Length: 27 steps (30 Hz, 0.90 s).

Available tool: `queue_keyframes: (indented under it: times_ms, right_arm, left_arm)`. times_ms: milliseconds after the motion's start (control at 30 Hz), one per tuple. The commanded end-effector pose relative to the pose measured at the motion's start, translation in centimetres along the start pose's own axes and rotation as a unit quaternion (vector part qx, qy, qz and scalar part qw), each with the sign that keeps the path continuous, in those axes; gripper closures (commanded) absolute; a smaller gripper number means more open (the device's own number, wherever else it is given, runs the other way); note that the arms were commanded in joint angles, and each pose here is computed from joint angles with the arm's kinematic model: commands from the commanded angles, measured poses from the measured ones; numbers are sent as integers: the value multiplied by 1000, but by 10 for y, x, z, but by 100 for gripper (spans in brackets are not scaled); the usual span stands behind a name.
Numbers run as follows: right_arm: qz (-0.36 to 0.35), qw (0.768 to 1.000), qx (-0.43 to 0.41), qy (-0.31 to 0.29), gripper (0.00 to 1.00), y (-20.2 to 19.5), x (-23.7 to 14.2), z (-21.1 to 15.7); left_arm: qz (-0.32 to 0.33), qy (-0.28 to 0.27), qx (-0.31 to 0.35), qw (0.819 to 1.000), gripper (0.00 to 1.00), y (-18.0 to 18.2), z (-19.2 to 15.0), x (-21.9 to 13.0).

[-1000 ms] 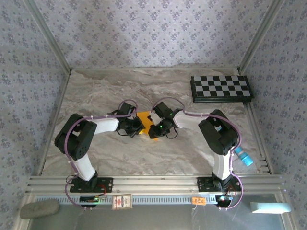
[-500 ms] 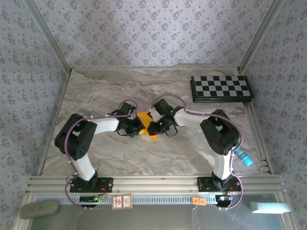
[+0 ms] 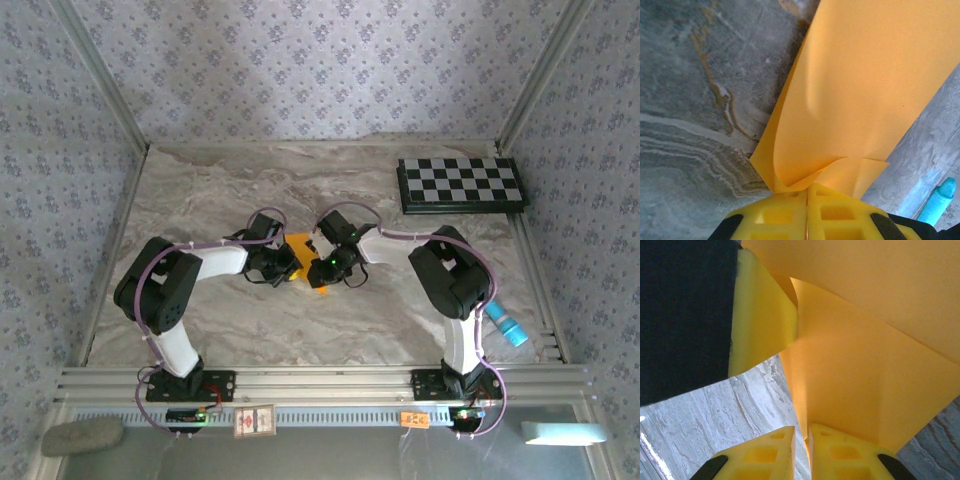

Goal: Fold a paper plane with a square sheet of paper (pick it up from the middle)
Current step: Third fold the triangle at the center of the table.

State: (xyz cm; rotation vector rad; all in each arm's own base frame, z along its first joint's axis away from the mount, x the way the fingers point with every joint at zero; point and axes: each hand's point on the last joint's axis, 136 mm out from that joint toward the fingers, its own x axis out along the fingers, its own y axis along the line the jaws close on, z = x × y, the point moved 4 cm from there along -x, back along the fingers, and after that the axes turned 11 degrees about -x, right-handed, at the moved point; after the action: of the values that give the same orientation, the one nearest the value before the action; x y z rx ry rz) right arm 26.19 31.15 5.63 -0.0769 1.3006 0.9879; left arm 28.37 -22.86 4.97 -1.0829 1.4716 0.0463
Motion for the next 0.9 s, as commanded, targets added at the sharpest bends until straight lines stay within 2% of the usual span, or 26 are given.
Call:
queue_keyframes:
  times_ms: [0,200,667,767,867]
  right_arm:
    - [4,999,3,42,83,0,6,-15]
    - [8,999,-7,53,84,3,2,-20]
    - [12,995,3,99,85,6,-12,-64]
    - [9,996,-2,87,85,7,-19,-60]
    - [8,999,-16,38,85,13,-37,-42]
  left_arm:
    - [81,-23,-28,996,93,44,6,11]
    - [88,-29,-31,995,93,48,8,10]
    - [90,-33,-32,995,93,51,11,9]
    - [89,-31,-31,995,93,50,10,10]
    - [84,-28,-28,996,93,46,10,9]
